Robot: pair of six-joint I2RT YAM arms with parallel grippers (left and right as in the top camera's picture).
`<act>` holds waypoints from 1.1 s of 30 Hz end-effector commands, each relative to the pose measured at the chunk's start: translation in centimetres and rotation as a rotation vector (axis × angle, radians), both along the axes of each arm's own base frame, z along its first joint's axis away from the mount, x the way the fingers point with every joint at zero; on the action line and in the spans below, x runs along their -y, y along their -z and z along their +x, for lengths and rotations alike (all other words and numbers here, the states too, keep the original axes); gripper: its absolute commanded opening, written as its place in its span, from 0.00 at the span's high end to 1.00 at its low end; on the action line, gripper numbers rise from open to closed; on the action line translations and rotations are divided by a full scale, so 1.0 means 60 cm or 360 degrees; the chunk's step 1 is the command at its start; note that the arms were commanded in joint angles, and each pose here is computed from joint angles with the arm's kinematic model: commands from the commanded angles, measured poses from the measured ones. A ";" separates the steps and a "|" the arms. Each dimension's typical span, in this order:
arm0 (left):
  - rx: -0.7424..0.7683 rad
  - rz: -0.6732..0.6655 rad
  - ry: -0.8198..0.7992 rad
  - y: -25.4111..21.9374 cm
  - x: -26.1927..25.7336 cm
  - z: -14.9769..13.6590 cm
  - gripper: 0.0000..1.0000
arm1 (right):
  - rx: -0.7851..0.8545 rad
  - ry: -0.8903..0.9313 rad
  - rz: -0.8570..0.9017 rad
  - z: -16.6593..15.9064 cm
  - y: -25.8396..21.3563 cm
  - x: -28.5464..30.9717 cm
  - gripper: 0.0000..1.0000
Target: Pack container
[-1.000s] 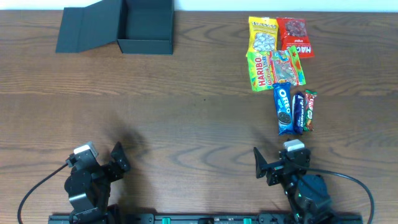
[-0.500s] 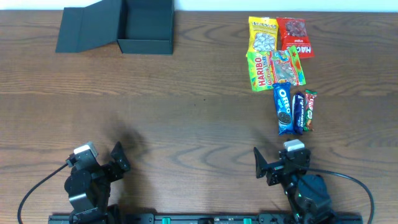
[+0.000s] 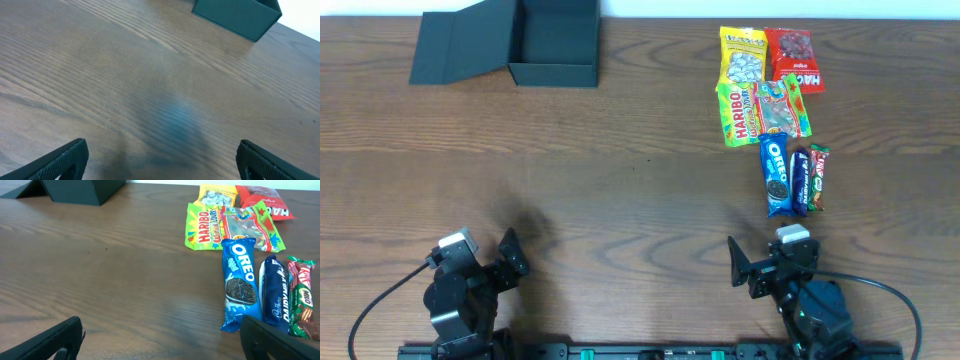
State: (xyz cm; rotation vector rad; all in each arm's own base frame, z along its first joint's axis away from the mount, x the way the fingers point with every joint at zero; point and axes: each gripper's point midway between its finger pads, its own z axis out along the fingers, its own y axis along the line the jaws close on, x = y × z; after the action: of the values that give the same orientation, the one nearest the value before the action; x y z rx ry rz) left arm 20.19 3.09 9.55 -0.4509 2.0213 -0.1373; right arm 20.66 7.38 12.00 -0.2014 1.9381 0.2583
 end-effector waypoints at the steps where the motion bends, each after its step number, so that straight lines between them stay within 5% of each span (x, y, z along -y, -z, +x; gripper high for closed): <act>1: -0.0006 0.0002 -0.0027 0.006 -0.005 0.000 0.05 | 0.0005 0.0006 -0.0023 0.000 0.003 0.002 0.01; 8: 0.0150 -0.0232 -0.0005 -0.024 0.016 0.017 0.05 | 0.0005 0.0006 -0.0023 0.000 0.003 0.002 0.01; 11: 0.0295 -0.0191 0.0009 -0.060 0.012 0.031 0.05 | 0.0005 0.0006 -0.0023 0.000 0.003 0.002 0.01; 15: 0.0648 -0.0041 0.0388 -0.153 0.062 0.051 0.05 | 0.0005 0.0006 -0.0023 0.000 0.003 0.002 0.01; 21: 0.0727 0.0120 0.0321 -0.205 0.031 0.099 0.05 | 0.0005 0.0006 -0.0023 0.000 0.003 0.002 0.01; 27: 0.0461 0.0249 0.0423 -0.233 0.010 0.203 0.05 | 0.0005 0.0006 -0.0023 0.000 0.003 0.002 0.01; 33: 0.0288 0.0302 0.0590 -0.251 0.019 0.367 0.05 | 0.0005 0.0006 -0.0023 0.000 0.003 0.002 0.01</act>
State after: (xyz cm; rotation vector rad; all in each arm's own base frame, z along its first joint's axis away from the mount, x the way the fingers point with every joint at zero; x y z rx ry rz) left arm 38.89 2.46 24.16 -0.0375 1.8795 -0.2428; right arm 20.67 7.35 12.01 -0.2004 1.9376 0.2563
